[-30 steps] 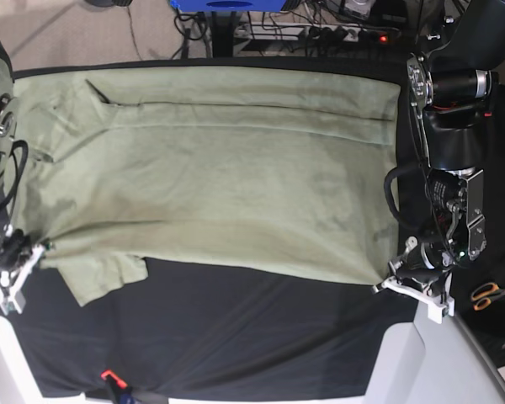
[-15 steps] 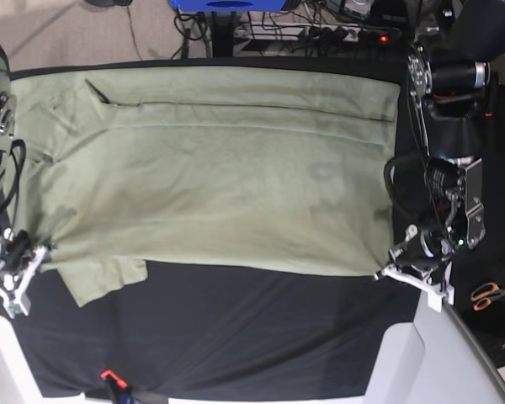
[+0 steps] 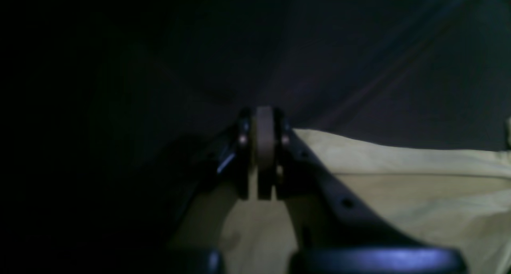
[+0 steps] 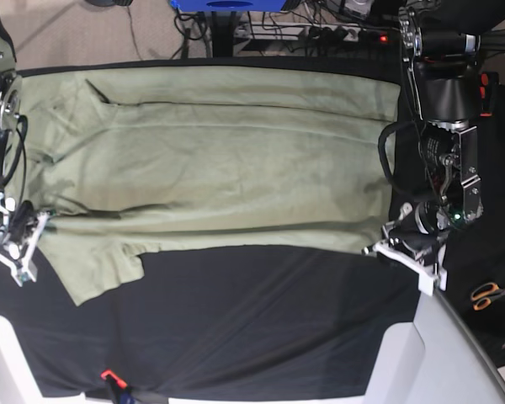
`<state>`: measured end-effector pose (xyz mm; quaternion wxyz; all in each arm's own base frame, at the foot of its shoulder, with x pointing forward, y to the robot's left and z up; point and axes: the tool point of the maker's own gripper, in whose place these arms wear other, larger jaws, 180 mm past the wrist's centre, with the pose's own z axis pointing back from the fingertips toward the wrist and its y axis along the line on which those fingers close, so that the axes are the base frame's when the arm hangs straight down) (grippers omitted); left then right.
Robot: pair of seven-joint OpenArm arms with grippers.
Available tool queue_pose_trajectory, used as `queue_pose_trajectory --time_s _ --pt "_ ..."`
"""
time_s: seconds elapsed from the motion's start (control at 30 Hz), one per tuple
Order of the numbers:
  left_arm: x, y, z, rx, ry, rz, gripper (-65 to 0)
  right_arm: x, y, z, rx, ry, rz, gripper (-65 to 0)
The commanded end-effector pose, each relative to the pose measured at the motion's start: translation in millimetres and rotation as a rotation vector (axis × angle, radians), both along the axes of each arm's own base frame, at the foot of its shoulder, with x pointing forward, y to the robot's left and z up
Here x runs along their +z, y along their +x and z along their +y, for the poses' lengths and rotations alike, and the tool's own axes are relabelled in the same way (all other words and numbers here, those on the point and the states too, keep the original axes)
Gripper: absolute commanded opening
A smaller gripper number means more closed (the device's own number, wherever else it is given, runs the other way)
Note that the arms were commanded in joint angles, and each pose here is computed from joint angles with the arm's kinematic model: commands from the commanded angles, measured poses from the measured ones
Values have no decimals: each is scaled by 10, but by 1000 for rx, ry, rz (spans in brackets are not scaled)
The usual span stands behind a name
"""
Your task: Fold the T-shirt properly
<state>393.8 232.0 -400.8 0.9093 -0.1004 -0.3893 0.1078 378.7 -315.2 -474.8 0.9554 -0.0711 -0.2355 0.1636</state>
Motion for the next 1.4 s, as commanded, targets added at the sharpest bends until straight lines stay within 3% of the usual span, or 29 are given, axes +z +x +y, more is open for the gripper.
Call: queue_pose_trajectory --time_s 0.0,0.47,0.73,0.83,0.93,1.0,1.07,1.2,1.37 --pt "145 73 36 -6 11 -34 -650 158 122 -119 -8 -22 -44 -650" --pt "-32 -340 18 -44 38 58 -650 243 -114 -111 44 -119 -86 -650" --pt "-185 -529 24 -53 47 102 -650 195 -375 -115 -7 -124 -69 -632" --pt "-204 -549 25 -52 46 107 -650 159 -393 -37 -7 -112 -65 -503" --pt "-205 -557 23 -53 47 107 -650 258 -393 -33 -23 -136 -60 -296" --pt "-210 -563 23 -53 47 109 -650 426 -346 -38 -44 -146 -111 -164" --pt "-210 -563 23 -53 47 109 -650 595 -241 24 -42 -150 -168 -93" --pt "-218 -570 25 -52 47 110 -650 737 -15 58 -40 -139 -207 -87" --pt "-223 -573 26 -52 46 112 -650 518 201 18 -80 -47 -134 -87"
